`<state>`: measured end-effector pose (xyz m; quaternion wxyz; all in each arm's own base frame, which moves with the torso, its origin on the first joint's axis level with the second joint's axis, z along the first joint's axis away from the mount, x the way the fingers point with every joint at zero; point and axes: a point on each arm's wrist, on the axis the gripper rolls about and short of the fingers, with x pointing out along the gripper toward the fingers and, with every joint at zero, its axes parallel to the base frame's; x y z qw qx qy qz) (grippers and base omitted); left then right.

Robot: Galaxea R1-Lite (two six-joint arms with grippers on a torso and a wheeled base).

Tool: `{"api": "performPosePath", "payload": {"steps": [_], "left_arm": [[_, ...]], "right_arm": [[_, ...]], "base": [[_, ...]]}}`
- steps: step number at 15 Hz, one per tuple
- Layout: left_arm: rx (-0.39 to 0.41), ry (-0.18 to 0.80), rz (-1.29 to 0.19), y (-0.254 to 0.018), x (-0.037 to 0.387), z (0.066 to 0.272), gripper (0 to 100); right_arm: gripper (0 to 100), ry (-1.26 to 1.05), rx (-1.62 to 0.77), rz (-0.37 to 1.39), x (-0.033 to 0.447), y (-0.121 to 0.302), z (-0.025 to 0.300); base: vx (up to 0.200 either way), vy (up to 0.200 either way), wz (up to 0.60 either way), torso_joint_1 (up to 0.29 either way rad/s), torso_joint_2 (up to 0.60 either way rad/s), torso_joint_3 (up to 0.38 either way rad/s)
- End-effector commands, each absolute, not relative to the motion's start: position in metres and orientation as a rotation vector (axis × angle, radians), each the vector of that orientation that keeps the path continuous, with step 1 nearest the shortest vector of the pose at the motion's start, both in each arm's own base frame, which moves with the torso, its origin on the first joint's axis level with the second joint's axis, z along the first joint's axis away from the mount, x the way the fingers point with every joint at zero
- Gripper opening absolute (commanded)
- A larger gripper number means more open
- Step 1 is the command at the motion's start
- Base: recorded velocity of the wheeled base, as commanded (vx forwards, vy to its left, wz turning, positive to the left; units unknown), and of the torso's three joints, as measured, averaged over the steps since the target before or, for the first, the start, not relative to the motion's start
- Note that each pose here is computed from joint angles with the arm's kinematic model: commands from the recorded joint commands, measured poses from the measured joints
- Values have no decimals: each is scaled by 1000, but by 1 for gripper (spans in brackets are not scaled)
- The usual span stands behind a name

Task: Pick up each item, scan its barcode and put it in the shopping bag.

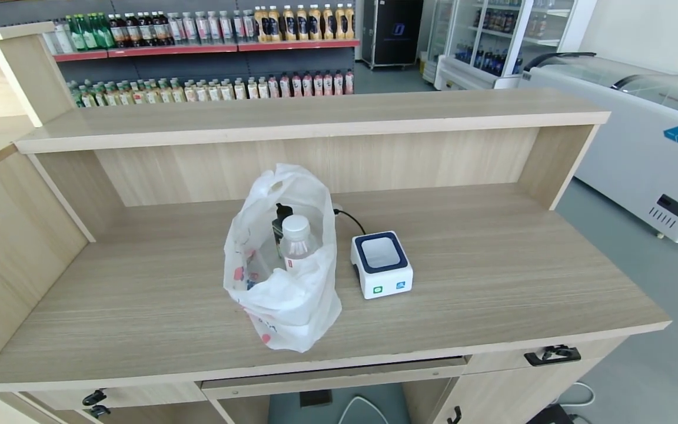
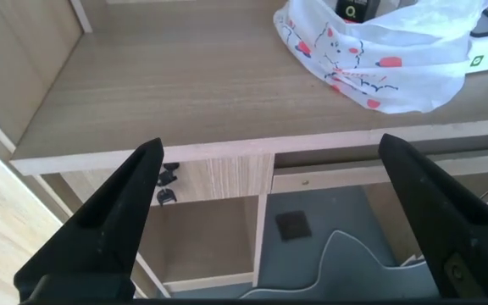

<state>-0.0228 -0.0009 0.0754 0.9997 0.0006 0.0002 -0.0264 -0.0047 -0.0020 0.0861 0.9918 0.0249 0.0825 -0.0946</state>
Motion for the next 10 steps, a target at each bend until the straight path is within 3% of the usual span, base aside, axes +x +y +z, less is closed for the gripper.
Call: {"api": "performPosePath", "payload": {"steps": [1, 10], "left_arm": [[2, 1, -52, -1, -23, 76, 100], [2, 1, -52, -1, -23, 76, 100]], "right_arm": [[100, 25, 89, -136, -20, -2, 77], [100, -13, 85, -121, -23, -2, 76]], "base": [[0, 0, 0, 0, 0, 0], [0, 0, 0, 0, 0, 0]]}}
